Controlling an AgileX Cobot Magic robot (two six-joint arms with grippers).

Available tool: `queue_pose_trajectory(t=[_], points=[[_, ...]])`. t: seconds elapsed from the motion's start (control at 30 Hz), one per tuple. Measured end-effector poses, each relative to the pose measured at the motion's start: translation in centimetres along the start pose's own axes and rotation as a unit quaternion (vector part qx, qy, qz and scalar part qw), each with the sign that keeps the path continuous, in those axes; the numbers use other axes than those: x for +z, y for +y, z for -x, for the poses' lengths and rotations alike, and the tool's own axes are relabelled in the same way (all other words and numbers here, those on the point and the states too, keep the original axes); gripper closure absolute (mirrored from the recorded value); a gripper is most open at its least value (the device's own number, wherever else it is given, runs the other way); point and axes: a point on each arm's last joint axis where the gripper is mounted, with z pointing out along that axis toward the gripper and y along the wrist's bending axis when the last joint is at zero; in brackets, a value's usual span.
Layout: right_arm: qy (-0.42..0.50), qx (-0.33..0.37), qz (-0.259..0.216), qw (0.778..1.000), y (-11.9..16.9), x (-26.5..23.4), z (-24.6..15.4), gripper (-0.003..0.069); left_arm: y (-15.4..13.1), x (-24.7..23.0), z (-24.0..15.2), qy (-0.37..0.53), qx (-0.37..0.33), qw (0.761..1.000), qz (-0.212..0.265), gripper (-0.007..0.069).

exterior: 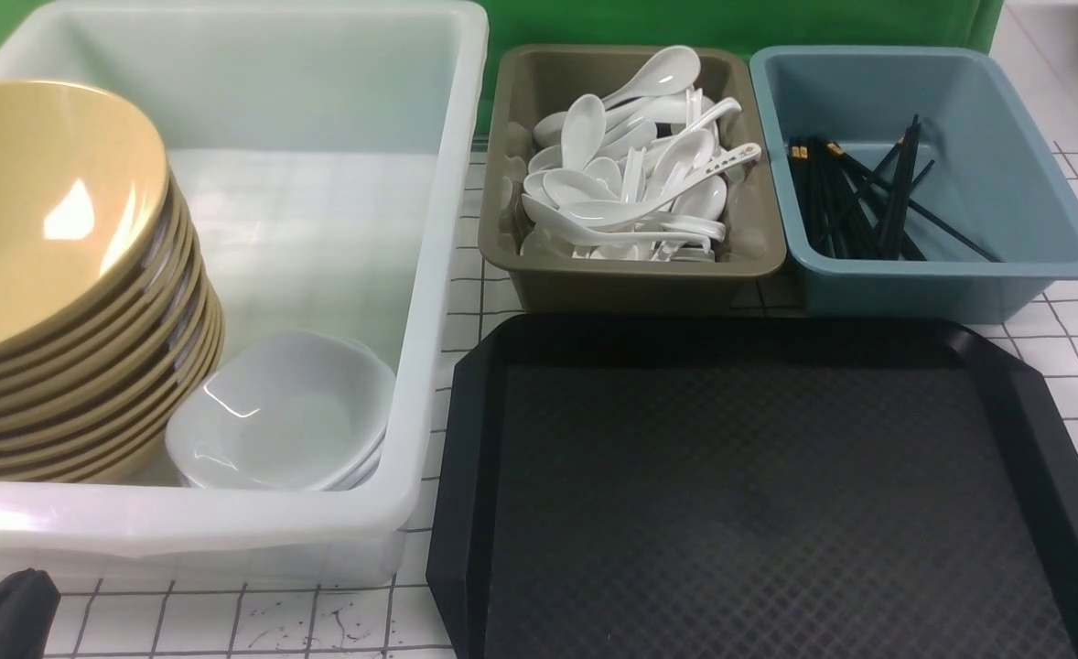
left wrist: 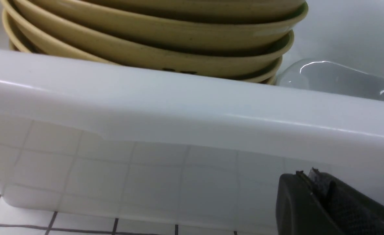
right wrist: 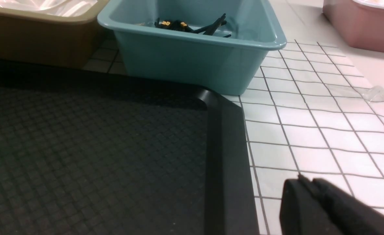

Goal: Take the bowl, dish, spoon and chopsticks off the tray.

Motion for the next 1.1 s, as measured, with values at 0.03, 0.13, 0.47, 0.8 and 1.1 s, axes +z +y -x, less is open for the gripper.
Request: queue_pose_trajectory(t=[0.03,0.13,0.47,0.8,1.1], points=[[0.0,0.0,0.0,1.0,0.0,0.0,0.0,0.058,0.0,0.0,0.0,0.0,0.0,1.0,0.0,0.0638],[0.0,0.0,0.0,1.0,0.0,0.0,0.0,0.0575,0.0,0.0,0.0,0.0,0.0,1.0,0.0,0.0638],[0.0,0.0,0.0,1.0,0.0,0.0,-0.01,0.0565,0.0,0.0,0.0,0.0,0.0,1.0,0.0,0.0638],[0.0,0.0,0.0,1.0,0.0,0.0,-0.01,0.056,0.0,0.0,0.0,0.0,0.0,1.0,0.0,0.0638],[0.0,0.0,0.0,1.0,0.0,0.0,-0.01,0.0559,0.0,0.0,0.0,0.0,0.0,1.0,0.0,0.0638]])
